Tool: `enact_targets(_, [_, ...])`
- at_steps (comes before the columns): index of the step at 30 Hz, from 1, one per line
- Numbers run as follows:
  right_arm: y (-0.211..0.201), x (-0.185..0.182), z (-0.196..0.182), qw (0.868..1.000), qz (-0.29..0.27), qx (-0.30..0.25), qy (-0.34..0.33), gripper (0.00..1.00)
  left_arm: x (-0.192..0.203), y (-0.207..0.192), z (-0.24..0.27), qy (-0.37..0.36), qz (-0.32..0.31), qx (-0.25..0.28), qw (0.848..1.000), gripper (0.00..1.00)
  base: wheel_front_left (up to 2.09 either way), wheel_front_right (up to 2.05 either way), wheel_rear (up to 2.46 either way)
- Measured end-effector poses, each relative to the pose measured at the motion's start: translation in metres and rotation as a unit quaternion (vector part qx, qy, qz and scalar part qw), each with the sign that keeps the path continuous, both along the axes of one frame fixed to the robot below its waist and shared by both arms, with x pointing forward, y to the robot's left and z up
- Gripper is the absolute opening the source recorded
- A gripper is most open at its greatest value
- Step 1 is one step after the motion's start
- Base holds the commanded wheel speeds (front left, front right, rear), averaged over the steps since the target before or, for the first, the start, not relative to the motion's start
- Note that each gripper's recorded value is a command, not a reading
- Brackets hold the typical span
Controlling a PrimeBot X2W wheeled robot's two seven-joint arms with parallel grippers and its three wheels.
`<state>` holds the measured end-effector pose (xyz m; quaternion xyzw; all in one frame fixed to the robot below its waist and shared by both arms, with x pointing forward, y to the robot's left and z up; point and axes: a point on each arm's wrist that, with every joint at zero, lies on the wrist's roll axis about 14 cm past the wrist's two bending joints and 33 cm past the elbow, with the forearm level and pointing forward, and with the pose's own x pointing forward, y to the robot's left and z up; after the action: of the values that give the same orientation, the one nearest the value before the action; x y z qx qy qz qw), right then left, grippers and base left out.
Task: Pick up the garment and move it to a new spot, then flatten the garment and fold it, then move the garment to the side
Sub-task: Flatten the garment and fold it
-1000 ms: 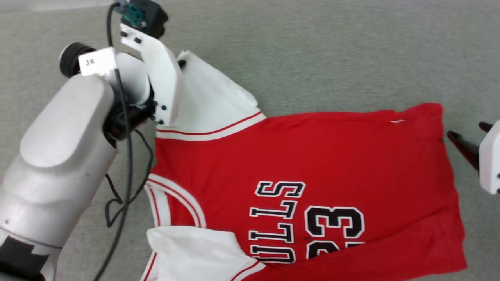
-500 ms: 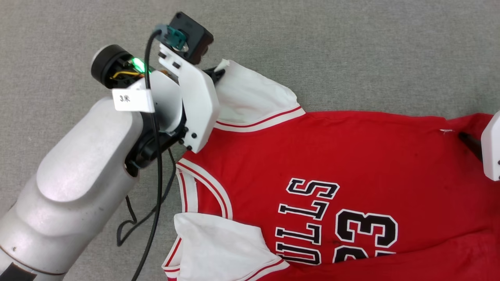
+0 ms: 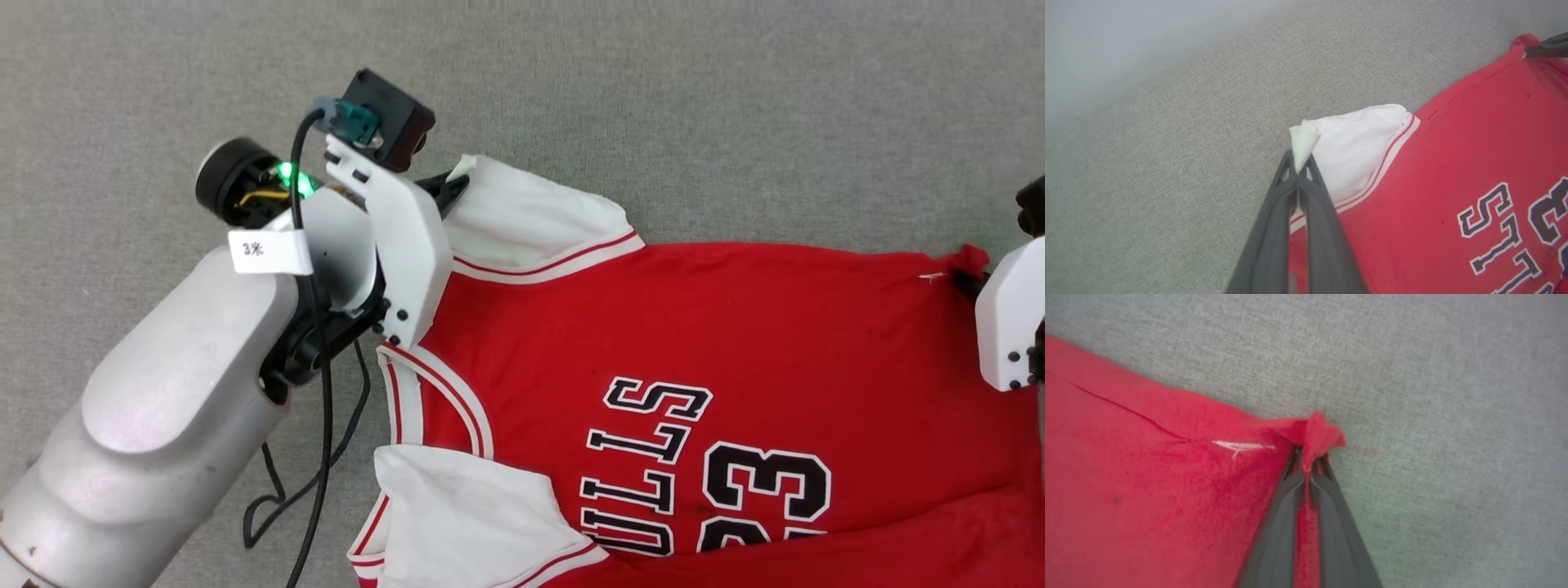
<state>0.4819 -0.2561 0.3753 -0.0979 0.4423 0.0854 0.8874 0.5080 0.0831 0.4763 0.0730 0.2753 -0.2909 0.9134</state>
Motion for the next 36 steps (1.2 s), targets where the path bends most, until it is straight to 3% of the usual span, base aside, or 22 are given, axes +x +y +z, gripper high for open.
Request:
enact_targets(6, [-0.007, 0.009, 0.032, 0.996, -0.015, 0.020, -0.089, 0.00, -0.012, 0.012, 0.005, -0.006, 0.029, -0.018, 0.999, 0.00, 0.00, 0.00, 0.00])
enact_targets(12, [-0.008, -0.008, 0.054, 0.988, -0.030, 0.053, -0.139, 0.00, -0.032, 0.022, 0.019, -0.025, 0.052, -0.039, 0.998, 0.00, 0.00, 0.00, 0.00])
enact_targets(25, [-0.011, -0.068, 0.055, 0.982, -0.052, 0.097, -0.154, 0.00, -0.101, 0.039, 0.026, -0.023, 0.088, -0.073, 0.993, 0.00, 0.00, 0.00, 0.00])
enact_targets(36, [0.002, -0.113, 0.042, 0.983, -0.037, 0.133, -0.123, 0.00, -0.164, 0.049, -0.011, 0.046, 0.106, -0.064, 0.991, 0.00, 0.00, 0.00, 0.00])
